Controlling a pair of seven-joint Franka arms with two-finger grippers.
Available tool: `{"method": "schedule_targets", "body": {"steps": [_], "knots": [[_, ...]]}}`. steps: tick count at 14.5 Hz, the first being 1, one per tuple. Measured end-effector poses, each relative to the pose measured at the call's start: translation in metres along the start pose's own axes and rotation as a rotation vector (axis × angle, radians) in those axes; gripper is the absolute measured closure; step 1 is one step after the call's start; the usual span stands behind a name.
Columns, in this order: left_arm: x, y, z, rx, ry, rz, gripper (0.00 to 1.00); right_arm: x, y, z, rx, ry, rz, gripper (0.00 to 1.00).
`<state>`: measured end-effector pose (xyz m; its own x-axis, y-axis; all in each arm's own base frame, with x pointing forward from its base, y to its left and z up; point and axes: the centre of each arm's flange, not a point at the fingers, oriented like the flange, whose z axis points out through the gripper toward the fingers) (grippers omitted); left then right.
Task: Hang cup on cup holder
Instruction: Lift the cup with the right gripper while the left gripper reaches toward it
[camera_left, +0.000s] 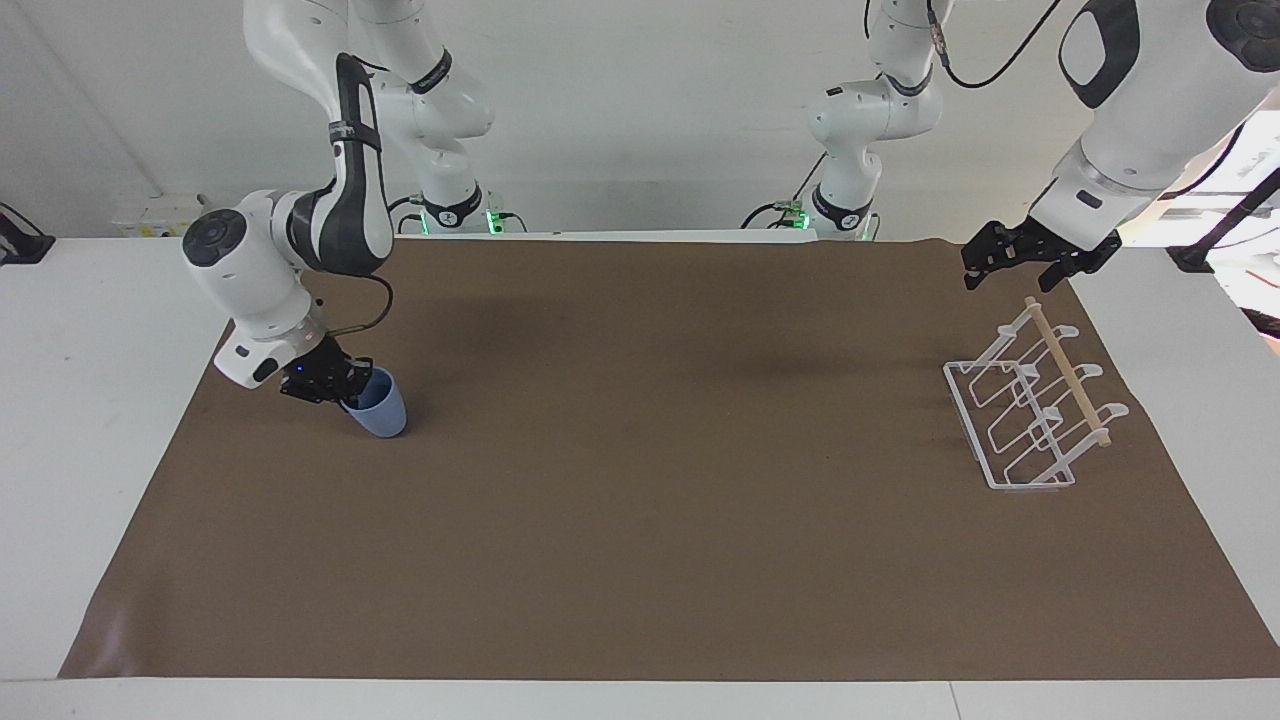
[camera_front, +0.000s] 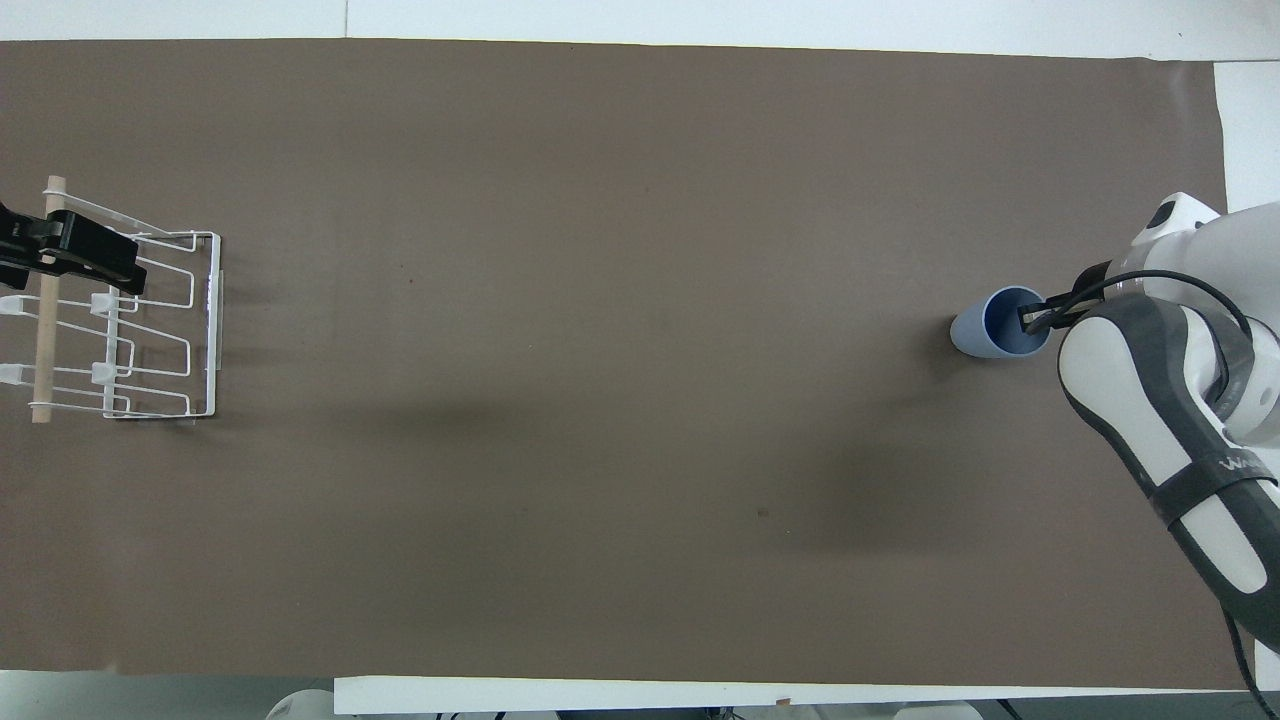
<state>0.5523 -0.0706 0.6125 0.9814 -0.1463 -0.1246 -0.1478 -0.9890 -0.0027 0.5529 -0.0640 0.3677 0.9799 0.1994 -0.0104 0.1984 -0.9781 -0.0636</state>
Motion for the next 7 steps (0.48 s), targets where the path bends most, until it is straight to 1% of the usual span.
{"method": "schedule_targets", "body": {"steps": [1, 2, 3, 4, 5, 6, 7], "knots": [[0.000, 0.000, 0.000, 0.000, 0.000, 0.000, 0.00, 0.005, -0.005, -0.014, 0.012, -0.026, -0.015, 0.96], [0.000, 0.000, 0.000, 0.000, 0.000, 0.000, 0.00, 0.010, -0.015, -0.029, 0.042, -0.050, -0.028, 0.96], [0.000, 0.000, 0.000, 0.000, 0.000, 0.000, 0.00, 0.015, -0.030, -0.043, 0.107, -0.062, -0.034, 0.96], [0.000, 0.000, 0.000, 0.000, 0.001, 0.001, 0.00, 0.017, -0.046, -0.052, 0.192, -0.062, -0.026, 0.96], [0.000, 0.002, 0.000, 0.000, 0.002, 0.002, 0.00, 0.018, -0.062, -0.059, 0.294, -0.055, -0.008, 0.96], [0.000, 0.003, 0.000, -0.001, 0.003, -0.007, 0.00, 0.019, -0.074, -0.063, 0.398, -0.041, 0.017, 0.96], [0.000, 0.006, -0.001, -0.011, 0.004, -0.050, 0.00, 0.021, -0.083, -0.067, 0.501, -0.018, 0.048, 0.96]]}}
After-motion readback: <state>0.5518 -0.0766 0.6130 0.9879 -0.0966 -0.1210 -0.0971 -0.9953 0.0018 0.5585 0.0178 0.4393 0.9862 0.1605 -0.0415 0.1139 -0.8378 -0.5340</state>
